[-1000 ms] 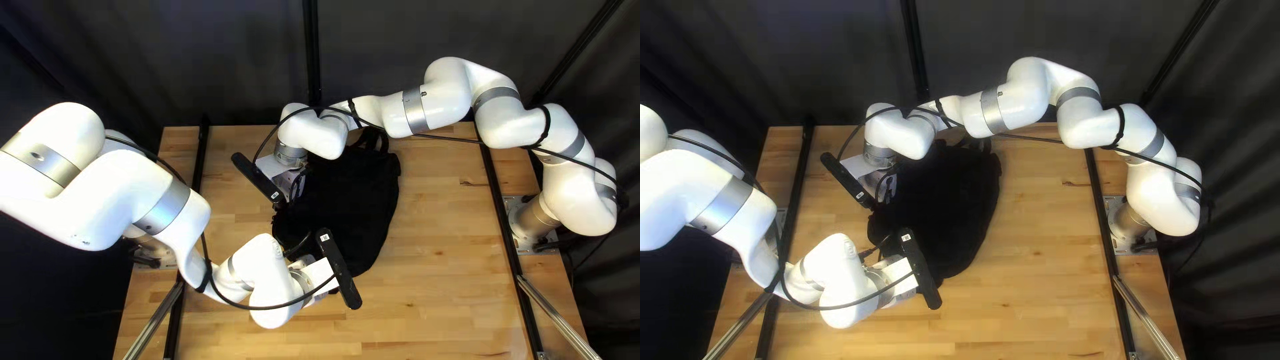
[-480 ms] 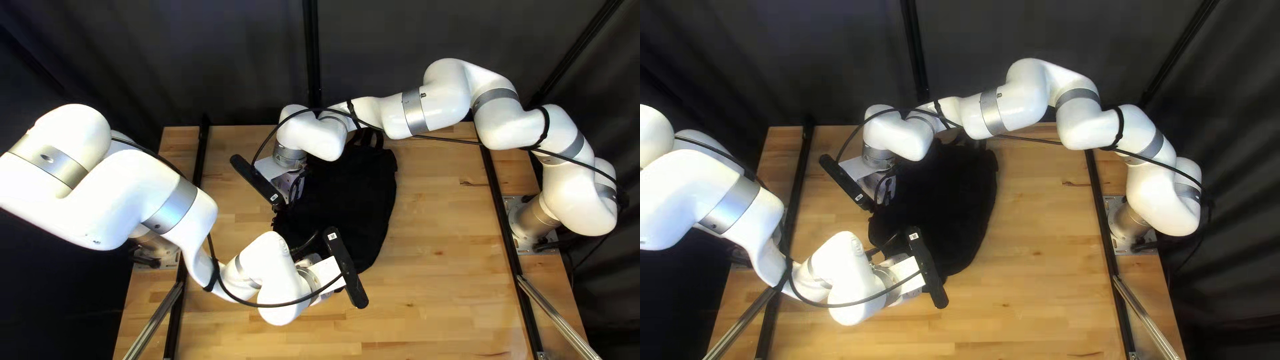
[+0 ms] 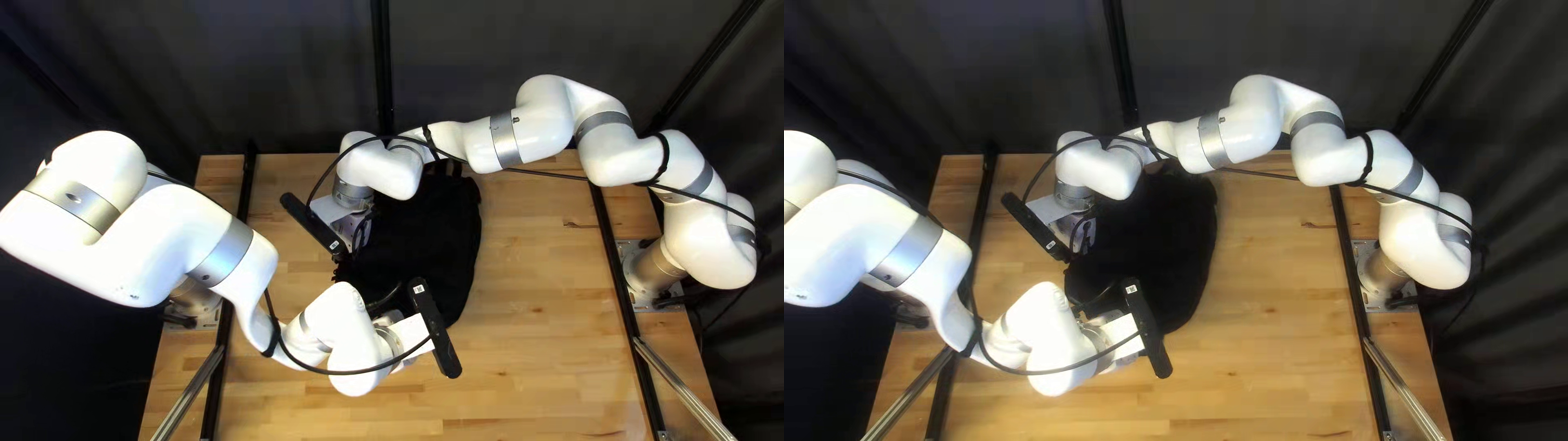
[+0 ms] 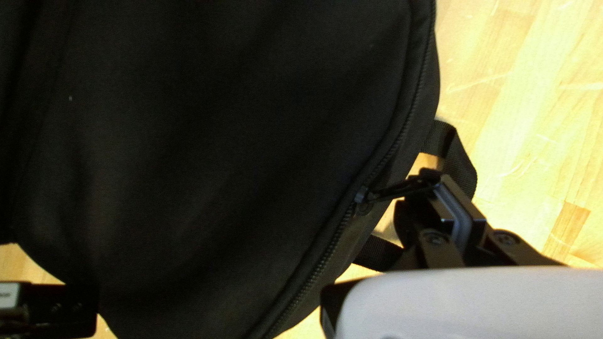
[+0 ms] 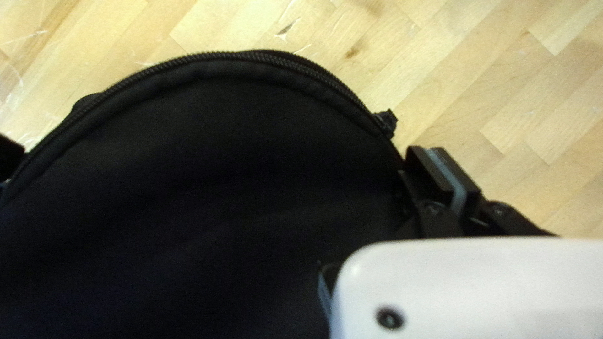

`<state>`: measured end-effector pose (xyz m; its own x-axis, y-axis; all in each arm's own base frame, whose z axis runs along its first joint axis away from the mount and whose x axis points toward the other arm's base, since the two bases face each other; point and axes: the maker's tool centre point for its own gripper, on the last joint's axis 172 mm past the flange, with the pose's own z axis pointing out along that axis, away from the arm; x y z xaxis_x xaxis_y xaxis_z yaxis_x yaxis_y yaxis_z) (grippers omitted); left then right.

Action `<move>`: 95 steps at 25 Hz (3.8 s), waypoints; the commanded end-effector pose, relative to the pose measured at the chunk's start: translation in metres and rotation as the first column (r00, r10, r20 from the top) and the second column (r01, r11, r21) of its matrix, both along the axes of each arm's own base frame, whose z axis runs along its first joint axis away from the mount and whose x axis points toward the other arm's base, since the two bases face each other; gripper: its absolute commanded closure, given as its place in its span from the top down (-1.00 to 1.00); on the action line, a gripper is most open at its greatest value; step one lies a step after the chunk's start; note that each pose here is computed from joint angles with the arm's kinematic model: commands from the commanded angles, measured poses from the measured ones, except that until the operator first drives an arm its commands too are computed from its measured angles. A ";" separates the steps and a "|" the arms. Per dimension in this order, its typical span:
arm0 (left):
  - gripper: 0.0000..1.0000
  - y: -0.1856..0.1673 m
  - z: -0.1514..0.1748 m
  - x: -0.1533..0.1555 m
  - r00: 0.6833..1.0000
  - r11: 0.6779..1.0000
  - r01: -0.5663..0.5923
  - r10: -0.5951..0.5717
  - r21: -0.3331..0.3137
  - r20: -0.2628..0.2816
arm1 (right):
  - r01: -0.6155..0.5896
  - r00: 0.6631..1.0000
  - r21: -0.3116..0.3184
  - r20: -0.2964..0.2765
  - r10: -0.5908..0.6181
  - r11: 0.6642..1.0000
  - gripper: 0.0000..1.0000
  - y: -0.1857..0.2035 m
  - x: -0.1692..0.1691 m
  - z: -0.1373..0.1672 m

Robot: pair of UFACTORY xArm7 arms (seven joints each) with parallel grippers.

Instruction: Remove a lunch box from a kids backpack

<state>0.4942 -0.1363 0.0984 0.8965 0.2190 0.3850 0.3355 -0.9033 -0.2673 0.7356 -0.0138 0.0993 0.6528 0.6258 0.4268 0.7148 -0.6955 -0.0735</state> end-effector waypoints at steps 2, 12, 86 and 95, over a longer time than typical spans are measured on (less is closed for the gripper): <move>1.00 -0.010 0.007 -0.003 0.999 0.999 0.033 -0.033 0.023 -0.005 | -0.003 1.000 -0.003 0.003 0.003 1.000 -1.00 0.004 -0.006 0.002; 1.00 -0.041 0.043 -0.039 0.994 0.988 0.113 -0.114 0.109 -0.002 | -0.008 1.000 -0.017 0.013 0.009 1.000 1.00 0.021 -0.021 0.009; -1.00 0.081 0.031 -0.120 0.984 0.983 0.177 -0.176 -0.038 0.030 | 0.060 0.993 -0.647 -0.041 -0.113 0.760 0.80 0.217 -0.158 -0.032; -1.00 0.079 0.031 -0.118 0.983 0.983 0.183 -0.182 -0.036 0.028 | 0.036 0.994 -0.634 -0.055 -0.092 0.772 -0.81 0.200 -0.158 -0.041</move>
